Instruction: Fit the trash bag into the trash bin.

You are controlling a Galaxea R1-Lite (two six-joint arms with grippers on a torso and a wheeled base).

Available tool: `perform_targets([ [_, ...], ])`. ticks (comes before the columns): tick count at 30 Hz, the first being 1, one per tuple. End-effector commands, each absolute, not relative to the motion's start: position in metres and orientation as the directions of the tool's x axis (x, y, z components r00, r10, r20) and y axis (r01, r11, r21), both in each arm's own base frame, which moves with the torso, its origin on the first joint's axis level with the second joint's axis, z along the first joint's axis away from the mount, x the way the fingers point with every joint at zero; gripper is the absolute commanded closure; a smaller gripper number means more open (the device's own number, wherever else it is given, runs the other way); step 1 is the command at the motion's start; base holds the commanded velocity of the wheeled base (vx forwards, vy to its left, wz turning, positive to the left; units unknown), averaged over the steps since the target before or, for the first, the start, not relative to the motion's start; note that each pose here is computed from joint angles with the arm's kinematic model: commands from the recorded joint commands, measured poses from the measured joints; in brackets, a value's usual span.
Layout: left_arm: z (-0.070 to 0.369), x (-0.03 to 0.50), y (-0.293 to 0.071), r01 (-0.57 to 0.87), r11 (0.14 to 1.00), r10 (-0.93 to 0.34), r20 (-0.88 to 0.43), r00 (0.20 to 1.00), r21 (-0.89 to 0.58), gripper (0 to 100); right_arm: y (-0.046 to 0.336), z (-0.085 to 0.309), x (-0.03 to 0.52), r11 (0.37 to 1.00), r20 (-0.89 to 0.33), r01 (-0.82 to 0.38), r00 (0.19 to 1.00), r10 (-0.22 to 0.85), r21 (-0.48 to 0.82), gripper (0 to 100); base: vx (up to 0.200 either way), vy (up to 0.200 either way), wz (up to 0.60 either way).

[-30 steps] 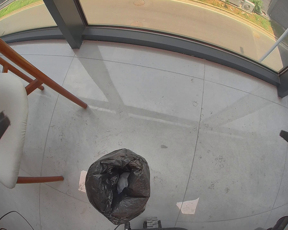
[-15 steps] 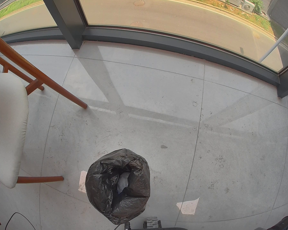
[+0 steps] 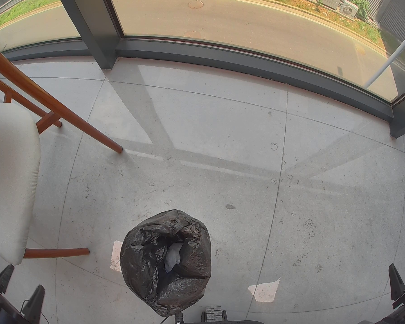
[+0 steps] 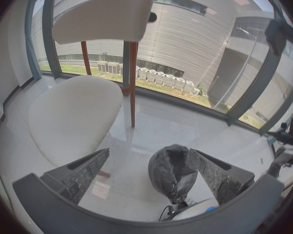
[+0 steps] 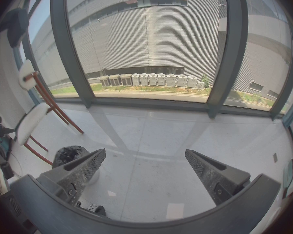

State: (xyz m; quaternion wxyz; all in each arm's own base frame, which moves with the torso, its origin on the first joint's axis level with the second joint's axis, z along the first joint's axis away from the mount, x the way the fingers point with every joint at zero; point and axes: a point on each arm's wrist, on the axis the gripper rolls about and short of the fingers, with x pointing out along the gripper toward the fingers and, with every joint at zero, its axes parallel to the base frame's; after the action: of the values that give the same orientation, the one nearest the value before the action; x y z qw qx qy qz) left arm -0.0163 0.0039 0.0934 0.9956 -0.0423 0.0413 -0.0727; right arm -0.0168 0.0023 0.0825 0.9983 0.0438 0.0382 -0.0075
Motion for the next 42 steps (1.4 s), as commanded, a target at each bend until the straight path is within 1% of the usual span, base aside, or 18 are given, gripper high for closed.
perform_targets([
  [1,0.084,-0.014,0.004,0.138,0.986,-0.147,-0.107,0.983,-0.092,0,0.002,0.083,-0.017,0.995,-0.086,0.031,0.996,-0.023,0.092,0,0.000,0.000,0.00],
  [3,0.084,-0.014,0.004,0.137,0.984,-0.149,-0.107,0.983,-0.110,0,0.002,0.083,-0.017,0.996,-0.084,0.013,0.996,-0.006,0.084,0,0.000,0.000,0.00],
  [6,0.084,-0.015,0.003,0.144,0.984,-0.156,-0.118,0.981,-0.102,0,0.001,0.083,-0.019,0.992,-0.078,-0.098,0.992,0.104,0.073,0,0.000,0.000,0.00],
  [8,0.084,-0.015,0.003,0.134,0.987,-0.145,-0.138,0.980,-0.091,0,0.001,0.084,-0.017,0.989,-0.098,-0.124,0.987,0.131,0.079,0,0.000,0.000,0.00],
  [11,0.084,-0.015,0.002,0.097,0.993,-0.107,-0.151,0.983,-0.072,0,0.001,0.084,-0.014,0.993,-0.128,-0.070,0.988,0.083,0.099,0,0.000,0.000,0.00],
  [14,0.083,-0.017,0.002,0.059,0.996,-0.067,-0.119,0.991,-0.067,0,0.002,0.083,-0.018,0.995,-0.066,0.002,0.998,0.005,0.099,0,0.000,0.000,0.00],
  [17,0.080,-0.014,0.001,0.064,0.998,-0.064,-0.086,0.994,-0.008,0,0.003,0.084,-0.017,0.994,-0.018,-0.059,0.998,0.061,0.094,0,0.000,0.000,0.00],
  [20,0.078,-0.014,0.001,0.069,0.998,-0.069,-0.109,0.992,0.002,0,0.005,0.082,-0.020,0.975,0.007,-0.204,0.979,0.204,0.090,0,0.000,0.000,0.00],
  [21,0.078,-0.014,0.001,0.068,0.998,-0.067,-0.107,0.992,0.004,0,0.005,0.081,-0.022,0.971,0.033,-0.221,0.975,0.219,0.088,0,0.000,0.000,0.00],
  [22,0.078,-0.014,0.001,0.066,0.998,-0.065,-0.107,0.992,0.003,0,0.005,0.081,-0.023,0.971,0.040,-0.222,0.975,0.219,0.086,0,0.000,0.000,0.00],
  [25,0.078,-0.014,0.001,0.055,0.998,-0.055,-0.110,0.992,-0.005,0,0.003,0.082,-0.022,0.985,0.049,-0.146,0.989,0.142,0.091,0,0.000,0.000,0.00],
  [26,0.078,-0.014,0.001,0.047,0.999,-0.047,-0.109,0.993,-0.008,0,0.001,0.082,-0.022,0.994,0.052,-0.042,0.998,0.037,0.102,0,0.000,0.000,0.00],
  [27,0.078,-0.014,0.001,0.047,0.999,-0.047,-0.109,0.993,-0.008,0,0.001,0.082,-0.022,0.994,0.052,-0.042,0.998,0.037,0.102,0,0.000,0.000,0.00],
  [28,0.077,-0.015,0.001,0.036,0.999,-0.037,-0.106,0.994,-0.008,0,-0.001,0.082,-0.022,0.994,0.052,0.027,0.998,-0.032,0.106,0,0.000,0.000,0.00],
  [33,0.077,-0.017,0.000,0.050,0.999,-0.049,-0.074,0.996,0.019,0,0.002,0.081,-0.022,0.994,0.041,-0.097,0.995,0.095,0.042,0,0.000,0.000,0.00],
  [36,0.076,-0.020,-0.001,0.047,0.998,-0.046,-0.035,0.998,0.034,0,0.001,0.081,-0.022,0.999,0.034,-0.026,0.999,0.025,0.041,0,0.000,0.000,0.00],
  [38,0.076,-0.021,-0.001,0.044,0.998,-0.043,-0.026,0.999,0.042,0,-0.001,0.074,-0.022,0.999,-0.028,0.026,0.999,-0.025,0.039,0,0.000,0.000,0.00],
  [42,0.076,-0.021,-0.001,0.044,0.999,-0.043,-0.028,0.999,0.031,0,0.000,0.076,-0.022,1.000,-0.006,0.011,1.000,-0.011,0.008,0,0.000,0.000,0.00],
])
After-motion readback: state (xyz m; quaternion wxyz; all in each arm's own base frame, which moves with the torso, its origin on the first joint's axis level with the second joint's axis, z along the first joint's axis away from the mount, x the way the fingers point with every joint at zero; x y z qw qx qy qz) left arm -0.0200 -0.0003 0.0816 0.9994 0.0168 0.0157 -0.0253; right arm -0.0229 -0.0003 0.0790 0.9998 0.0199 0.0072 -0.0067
